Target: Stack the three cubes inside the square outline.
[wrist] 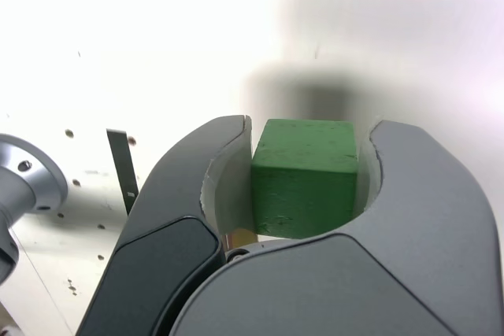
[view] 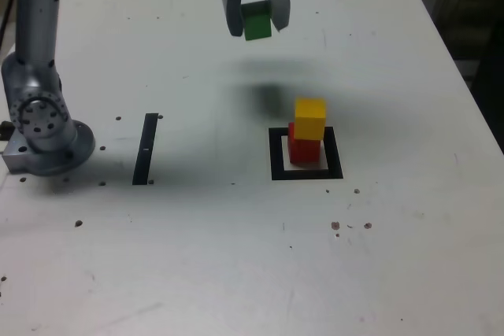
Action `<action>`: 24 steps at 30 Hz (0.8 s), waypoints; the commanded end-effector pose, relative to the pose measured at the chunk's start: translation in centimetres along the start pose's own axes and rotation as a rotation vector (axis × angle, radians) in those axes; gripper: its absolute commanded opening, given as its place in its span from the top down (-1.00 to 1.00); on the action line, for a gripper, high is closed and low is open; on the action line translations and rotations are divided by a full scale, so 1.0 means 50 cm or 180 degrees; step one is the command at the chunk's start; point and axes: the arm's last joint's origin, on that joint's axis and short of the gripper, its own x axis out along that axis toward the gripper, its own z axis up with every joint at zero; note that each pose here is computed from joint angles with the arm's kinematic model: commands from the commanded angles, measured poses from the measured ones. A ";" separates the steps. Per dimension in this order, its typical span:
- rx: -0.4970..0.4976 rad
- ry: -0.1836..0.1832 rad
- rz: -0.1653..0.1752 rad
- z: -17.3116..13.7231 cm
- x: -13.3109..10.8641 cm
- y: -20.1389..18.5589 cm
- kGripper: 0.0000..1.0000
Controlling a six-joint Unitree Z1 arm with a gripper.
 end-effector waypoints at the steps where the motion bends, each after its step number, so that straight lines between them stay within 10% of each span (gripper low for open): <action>1: 0.0038 -0.0039 0.0019 -0.005 -0.008 -0.025 0.36; 24: 0.0514 -0.0034 0.0150 0.041 -0.034 -0.249 0.36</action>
